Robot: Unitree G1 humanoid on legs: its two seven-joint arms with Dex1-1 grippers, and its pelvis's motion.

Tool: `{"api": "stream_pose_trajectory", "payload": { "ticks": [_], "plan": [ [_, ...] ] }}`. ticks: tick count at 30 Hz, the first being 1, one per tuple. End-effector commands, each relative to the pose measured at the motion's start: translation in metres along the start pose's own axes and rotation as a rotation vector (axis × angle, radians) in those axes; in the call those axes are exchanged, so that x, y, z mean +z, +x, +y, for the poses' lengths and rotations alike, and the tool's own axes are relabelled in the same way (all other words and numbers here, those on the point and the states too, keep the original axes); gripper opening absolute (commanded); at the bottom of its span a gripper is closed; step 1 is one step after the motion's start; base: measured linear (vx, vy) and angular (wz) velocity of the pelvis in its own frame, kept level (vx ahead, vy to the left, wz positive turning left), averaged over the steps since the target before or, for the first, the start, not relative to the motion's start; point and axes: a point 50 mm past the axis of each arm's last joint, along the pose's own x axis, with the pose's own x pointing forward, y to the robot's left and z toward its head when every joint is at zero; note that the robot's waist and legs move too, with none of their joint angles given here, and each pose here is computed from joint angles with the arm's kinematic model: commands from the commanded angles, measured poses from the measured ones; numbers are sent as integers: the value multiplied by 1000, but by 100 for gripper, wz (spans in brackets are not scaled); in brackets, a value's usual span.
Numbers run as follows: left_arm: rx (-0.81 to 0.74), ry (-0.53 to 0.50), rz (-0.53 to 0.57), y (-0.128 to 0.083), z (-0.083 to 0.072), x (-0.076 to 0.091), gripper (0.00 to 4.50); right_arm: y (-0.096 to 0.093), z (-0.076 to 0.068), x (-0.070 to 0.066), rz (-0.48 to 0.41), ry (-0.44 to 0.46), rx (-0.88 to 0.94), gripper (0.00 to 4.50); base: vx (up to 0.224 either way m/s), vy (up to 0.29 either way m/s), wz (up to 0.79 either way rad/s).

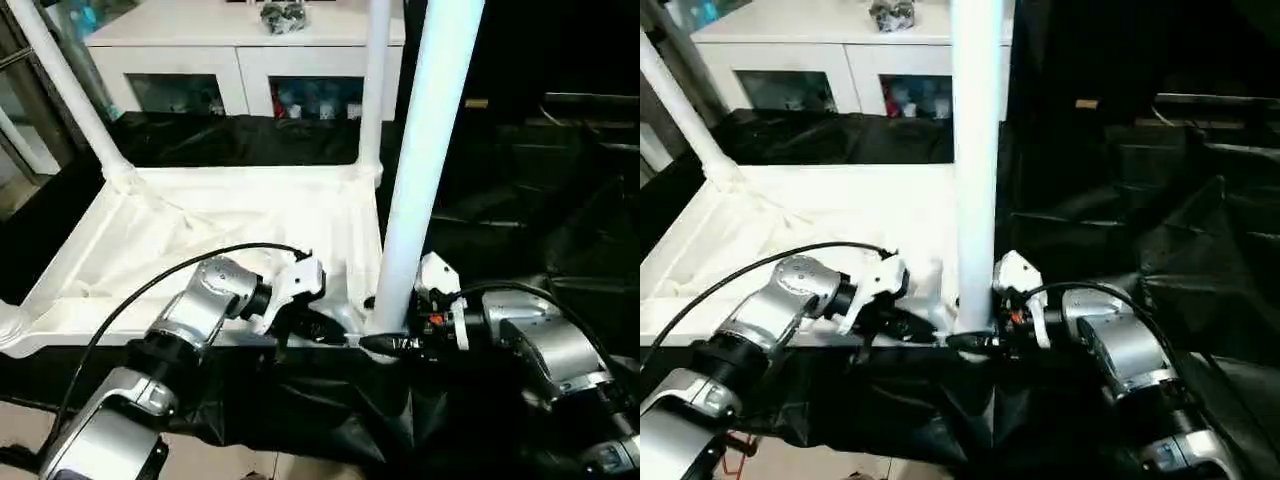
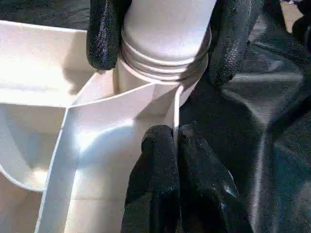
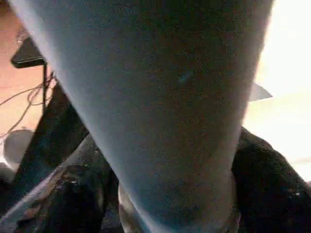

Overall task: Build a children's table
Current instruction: Rotate leg to tighten

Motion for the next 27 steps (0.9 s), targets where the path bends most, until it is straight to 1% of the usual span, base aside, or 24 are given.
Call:
{"api": "stream_pose_trajectory", "payload": {
  "ticks": [1,2,3,9,10,12,14,15,17,19,20,22,23,25,26,27],
  "plan": [
    [-38,29,-22,6,-3,8,0,10,8,3,3,-15,63,304,0,0,0],
    [-35,28,-23,6,-2,8,0,10,8,3,2,-14,62,298,0,0,0],
    [-32,27,-25,6,-2,8,0,11,8,2,1,-12,61,275,0,0,0],
    [41,12,-41,11,3,9,0,17,5,-2,-20,17,-33,266,0,0,0],
    [77,4,-40,12,6,10,0,20,3,-3,-23,22,-71,265,0,0,0],
    [250,-35,-59,17,21,15,0,31,-12,-9,-36,77,-284,265,0,0,0],
    [297,-49,-67,19,24,17,0,35,-16,-10,-47,99,-343,265,0,0,0],
    [333,-53,-69,21,27,19,0,38,-19,-11,-51,138,-391,265,0,0,0],
    [436,-78,-63,24,34,22,0,45,-24,-9,-88,173,-465,265,0,0,0],
    [520,-117,-75,28,40,26,0,54,-27,-8,-105,218,-529,265,0,0,0],
    [520,-117,-75,28,40,26,0,54,-27,-8,-105,218,-529,264,0,0,0],
    [556,-144,-93,34,42,29,0,65,-29,-7,-108,274,-590,264,0,0,0],
    [550,-143,-100,39,40,31,0,73,-28,-4,-114,277,-599,264,0,0,0],
    [517,-130,-104,43,37,33,0,81,-25,0,-133,257,-569,264,0,0,0],
    [507,-128,-104,44,36,33,0,82,-24,0,-139,253,-557,320,0,0,0],
    [466,-112,-103,45,33,33,0,82,-22,3,-164,259,-526,334,0,0,0]
  ]
}}
